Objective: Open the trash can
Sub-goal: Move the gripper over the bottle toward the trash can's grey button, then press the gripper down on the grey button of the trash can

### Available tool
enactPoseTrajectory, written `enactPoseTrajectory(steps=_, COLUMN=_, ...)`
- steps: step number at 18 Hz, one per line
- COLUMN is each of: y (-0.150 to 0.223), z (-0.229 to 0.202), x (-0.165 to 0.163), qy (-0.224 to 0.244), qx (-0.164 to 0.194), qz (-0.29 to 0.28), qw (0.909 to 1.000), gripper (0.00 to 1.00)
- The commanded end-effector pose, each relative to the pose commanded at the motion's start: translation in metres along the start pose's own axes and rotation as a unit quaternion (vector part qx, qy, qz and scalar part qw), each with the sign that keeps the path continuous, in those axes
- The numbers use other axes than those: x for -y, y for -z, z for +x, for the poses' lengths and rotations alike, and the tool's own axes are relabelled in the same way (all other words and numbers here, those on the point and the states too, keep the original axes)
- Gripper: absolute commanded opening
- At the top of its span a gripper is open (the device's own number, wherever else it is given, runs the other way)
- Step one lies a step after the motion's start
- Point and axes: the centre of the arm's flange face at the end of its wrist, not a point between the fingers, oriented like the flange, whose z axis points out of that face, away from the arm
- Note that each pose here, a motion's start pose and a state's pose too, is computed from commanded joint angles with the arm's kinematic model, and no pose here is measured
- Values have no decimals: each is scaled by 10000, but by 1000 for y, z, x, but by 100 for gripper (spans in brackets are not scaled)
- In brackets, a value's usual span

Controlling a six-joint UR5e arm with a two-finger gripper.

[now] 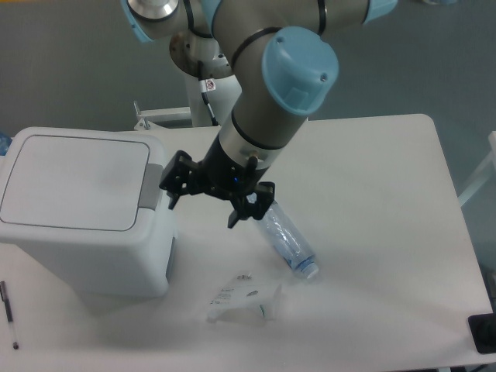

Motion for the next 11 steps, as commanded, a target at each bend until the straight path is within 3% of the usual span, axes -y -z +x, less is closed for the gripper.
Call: enactPoseTrajectory(steps=11, y=-10, z=2, x=-7, qy=89, qx=-87, qz=-101, qw=9999, gripper=100)
